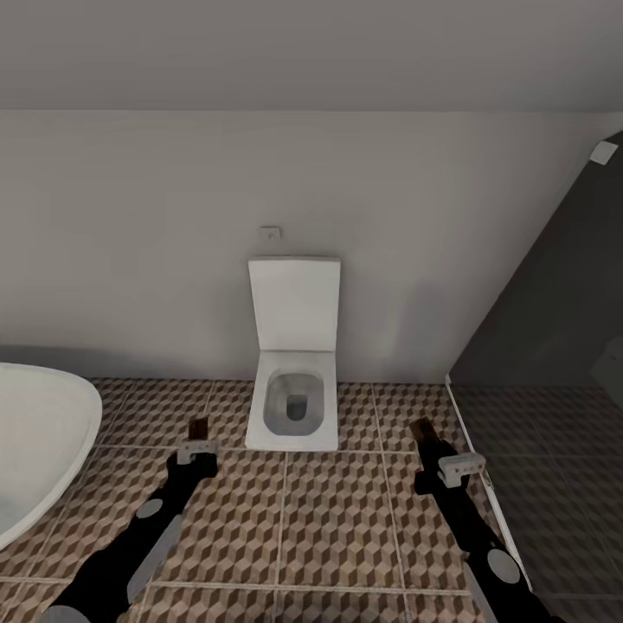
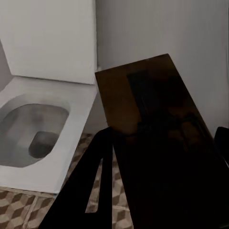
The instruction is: Take the four mousetraps from the cabinet in the bathroom and place them on the bathroom floor. Make sure all four end up on the same floor surface, and ensure that at least two of them are either under or directly next to the same bathroom sink.
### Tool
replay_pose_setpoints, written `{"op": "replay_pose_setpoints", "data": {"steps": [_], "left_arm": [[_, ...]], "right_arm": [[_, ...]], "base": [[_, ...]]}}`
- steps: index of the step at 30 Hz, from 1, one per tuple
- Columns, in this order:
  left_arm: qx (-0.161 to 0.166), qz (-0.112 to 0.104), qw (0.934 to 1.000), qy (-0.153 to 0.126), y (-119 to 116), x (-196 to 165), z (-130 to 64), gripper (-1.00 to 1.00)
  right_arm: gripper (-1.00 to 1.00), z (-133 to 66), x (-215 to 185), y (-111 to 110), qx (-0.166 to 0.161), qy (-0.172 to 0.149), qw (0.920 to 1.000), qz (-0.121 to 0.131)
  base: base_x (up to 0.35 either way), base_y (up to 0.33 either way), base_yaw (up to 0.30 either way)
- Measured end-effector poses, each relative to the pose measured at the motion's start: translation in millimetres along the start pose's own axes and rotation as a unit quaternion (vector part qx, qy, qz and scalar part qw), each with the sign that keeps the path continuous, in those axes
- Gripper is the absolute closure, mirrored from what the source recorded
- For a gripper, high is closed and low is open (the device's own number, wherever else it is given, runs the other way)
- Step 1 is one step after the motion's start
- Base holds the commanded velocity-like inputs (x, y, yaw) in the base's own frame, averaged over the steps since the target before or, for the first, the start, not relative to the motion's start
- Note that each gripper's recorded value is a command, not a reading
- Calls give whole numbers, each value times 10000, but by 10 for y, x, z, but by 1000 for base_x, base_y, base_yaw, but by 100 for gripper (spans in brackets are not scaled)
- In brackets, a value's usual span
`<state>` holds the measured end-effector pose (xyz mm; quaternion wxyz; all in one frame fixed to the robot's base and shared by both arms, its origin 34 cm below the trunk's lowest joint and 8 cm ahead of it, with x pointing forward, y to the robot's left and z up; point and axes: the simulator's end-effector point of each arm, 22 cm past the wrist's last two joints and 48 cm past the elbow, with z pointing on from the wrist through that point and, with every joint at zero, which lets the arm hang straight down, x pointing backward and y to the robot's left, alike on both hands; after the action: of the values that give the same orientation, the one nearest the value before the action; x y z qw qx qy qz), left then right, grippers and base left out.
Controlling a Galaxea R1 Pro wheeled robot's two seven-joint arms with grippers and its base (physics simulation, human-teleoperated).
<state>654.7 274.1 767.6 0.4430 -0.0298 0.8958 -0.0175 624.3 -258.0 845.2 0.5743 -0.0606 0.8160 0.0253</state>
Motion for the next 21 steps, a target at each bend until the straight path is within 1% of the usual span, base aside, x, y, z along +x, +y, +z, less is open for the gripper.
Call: {"op": "replay_pose_setpoints", "data": {"steps": [1,3,4,5,6,7,9,13,18,21], "left_arm": [[-57,31,9998,-176,104,-45,-9,100],[-243,135,9965,-792,458,-109,-102,100],[-290,185,9942,-1022,574,-88,-164,100],[-323,242,9926,-1143,667,-16,-220,100],[-335,300,9923,-1150,734,105,-264,100],[-321,328,9927,-1115,745,185,-282,100],[-190,340,9944,-984,661,433,-327,100],[-86,339,9959,-837,600,636,-366,100],[-136,373,9974,-595,667,866,-414,100],[-154,378,9979,-508,682,945,-431,100]], "right_arm": [[100,-7,-5,2,-4,-79,10000,-7],[100,-50,-8,25,-33,-366,9993,-30],[100,-72,3,33,-52,-459,9989,-43],[100,-93,44,46,-75,-485,9988,-46],[100,-115,111,62,-109,-460,9989,-46],[100,-127,155,71,-129,-429,9990,-42],[100,-177,343,114,-225,-263,9994,-22],[100,-224,487,196,-406,-126,9991,5],[100,-244,558,245,-503,-34,9987,21],[100,-262,620,244,-514,40,9987,25]], "base": [[0,0,0],[0,0,0],[0,0,0],[0,0,0],[0,0,0],[0,0,0],[0,0,0],[0,0,0],[0,0,0],[0,0,0]]}}
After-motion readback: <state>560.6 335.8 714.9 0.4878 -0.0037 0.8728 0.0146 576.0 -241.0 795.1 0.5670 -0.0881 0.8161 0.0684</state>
